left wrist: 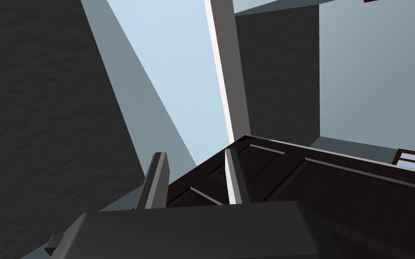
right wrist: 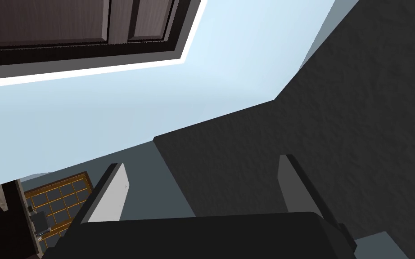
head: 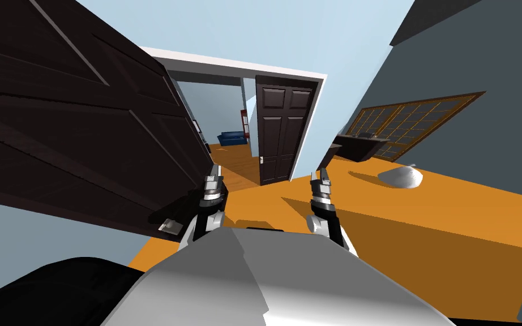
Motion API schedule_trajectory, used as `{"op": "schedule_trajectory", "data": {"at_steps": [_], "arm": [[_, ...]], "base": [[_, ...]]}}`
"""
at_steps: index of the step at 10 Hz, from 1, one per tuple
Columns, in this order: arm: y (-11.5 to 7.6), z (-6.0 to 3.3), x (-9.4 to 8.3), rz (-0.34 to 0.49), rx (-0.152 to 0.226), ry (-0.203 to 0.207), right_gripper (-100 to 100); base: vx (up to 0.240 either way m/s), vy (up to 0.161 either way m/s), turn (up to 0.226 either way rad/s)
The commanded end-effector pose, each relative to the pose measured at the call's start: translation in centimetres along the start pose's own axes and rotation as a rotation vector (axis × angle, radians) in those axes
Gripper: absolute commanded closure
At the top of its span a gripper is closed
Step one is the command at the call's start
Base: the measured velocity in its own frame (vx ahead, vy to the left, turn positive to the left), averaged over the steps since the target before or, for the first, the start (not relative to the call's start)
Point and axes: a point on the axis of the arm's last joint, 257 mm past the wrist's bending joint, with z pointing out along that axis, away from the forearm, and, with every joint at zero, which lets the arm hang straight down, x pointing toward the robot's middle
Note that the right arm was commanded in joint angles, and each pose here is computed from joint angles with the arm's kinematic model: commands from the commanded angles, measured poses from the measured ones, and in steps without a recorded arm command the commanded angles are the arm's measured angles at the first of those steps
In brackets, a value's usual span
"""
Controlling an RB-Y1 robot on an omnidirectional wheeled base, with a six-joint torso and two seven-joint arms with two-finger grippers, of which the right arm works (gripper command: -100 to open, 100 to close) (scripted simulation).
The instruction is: Pull the door open
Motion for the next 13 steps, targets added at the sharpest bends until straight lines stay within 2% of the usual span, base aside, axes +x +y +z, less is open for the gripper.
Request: {"op": "schedule_trajectory", "data": {"at_steps": [1,7,13], "arm": [[-1.2,-0.41,0.2,0.01,0.02,0.005,-100],[-6.4,-1.42,1.1,0.047,0.099,0.02,-100],[-11.7,-2.88,1.9,0.08,0.187,0.028,-100]], "base": [[0.097,0.008,0.099],[0.096,0.013,0.108],[0.108,0.014,0.119]]}}
